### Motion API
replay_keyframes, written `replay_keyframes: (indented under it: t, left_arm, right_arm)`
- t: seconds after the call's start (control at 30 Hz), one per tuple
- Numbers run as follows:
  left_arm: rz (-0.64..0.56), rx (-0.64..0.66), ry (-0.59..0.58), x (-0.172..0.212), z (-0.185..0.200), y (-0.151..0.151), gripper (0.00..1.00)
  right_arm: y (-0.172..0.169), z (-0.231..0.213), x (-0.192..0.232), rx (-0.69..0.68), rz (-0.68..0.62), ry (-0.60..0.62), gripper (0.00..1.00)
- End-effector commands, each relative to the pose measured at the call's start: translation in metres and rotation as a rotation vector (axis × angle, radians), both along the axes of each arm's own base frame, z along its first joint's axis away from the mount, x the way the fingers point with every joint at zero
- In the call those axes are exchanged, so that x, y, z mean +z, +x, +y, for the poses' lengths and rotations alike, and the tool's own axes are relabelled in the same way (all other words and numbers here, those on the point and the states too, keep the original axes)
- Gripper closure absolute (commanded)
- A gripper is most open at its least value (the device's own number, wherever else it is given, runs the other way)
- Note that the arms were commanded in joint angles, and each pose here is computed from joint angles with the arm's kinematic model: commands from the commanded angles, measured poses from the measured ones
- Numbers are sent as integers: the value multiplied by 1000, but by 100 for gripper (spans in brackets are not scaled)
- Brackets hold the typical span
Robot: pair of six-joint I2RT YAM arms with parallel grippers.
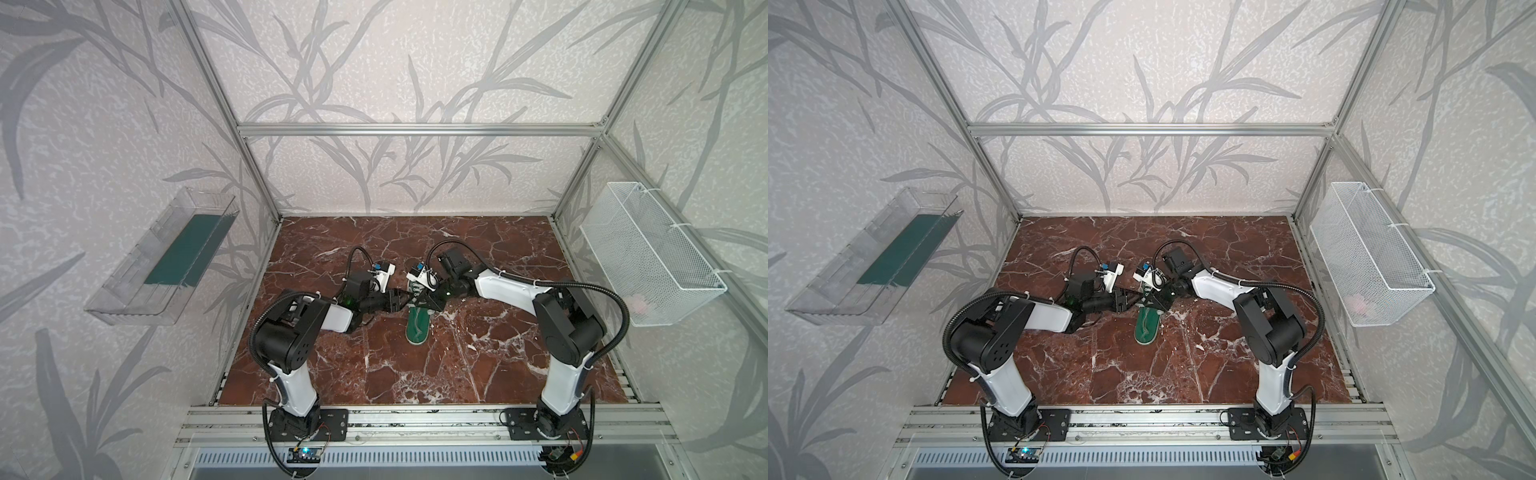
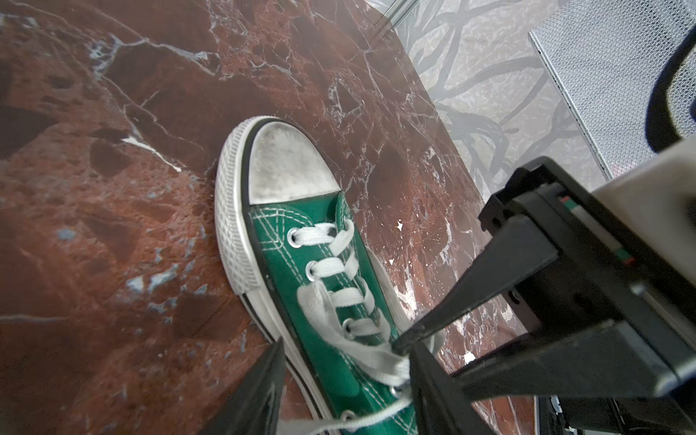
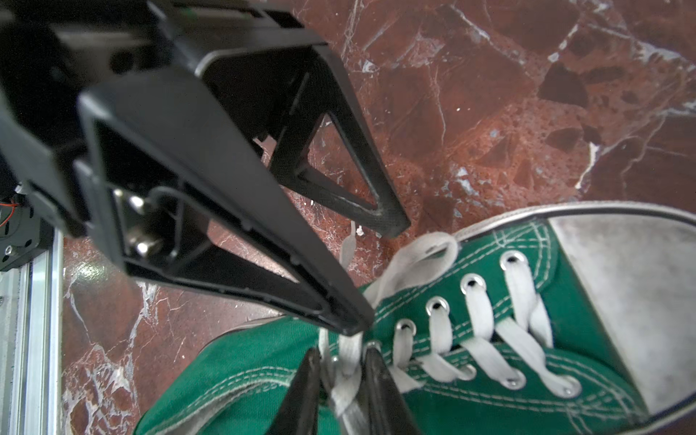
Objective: Tie the shoes
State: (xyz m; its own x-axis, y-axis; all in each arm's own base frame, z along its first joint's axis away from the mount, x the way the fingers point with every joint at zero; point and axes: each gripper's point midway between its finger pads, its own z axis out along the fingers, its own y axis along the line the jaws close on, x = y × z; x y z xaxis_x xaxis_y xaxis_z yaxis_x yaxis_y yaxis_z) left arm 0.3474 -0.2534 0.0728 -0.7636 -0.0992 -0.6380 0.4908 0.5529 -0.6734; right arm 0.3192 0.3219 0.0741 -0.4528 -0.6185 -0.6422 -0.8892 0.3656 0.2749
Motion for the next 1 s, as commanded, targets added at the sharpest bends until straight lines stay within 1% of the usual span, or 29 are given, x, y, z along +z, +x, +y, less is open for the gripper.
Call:
replay_keyframes:
  t: [0.0, 0.07, 0.2, 0.4, 0.47, 0.63, 0.83, 0.9, 0.97]
  left_arm:
    - [-11, -20, -30, 6, -7, 5, 45]
    - [-9, -23, -34, 6, -8, 7, 45]
    - [-13, -41, -52, 7, -11, 8, 49]
    - [-20, -47, -90, 11, -11, 11, 63]
    - [-21, -50, -97, 12, -12, 12, 65]
    - [-26, -33, -110, 14, -8, 13, 82]
    - [-34, -1, -124, 16, 0, 16, 97]
    - [-34, 6, -123, 16, 2, 16, 100]
    - [-37, 10, -125, 17, 2, 17, 100]
  right_arm:
    - [-4, 0, 5, 10, -8, 13, 76]
    - [-4, 0, 5, 12, -7, 14, 77]
    - [-4, 0, 5, 13, -4, 17, 77]
    - [-5, 0, 5, 16, -4, 15, 78]
    - [-5, 0, 5, 16, -3, 12, 78]
    - [-4, 0, 5, 15, -6, 9, 79]
    - [-4, -1, 4, 14, -3, 7, 79]
    - [-4, -1, 3, 15, -1, 3, 79]
    - [-4, -1, 3, 14, -2, 2, 79]
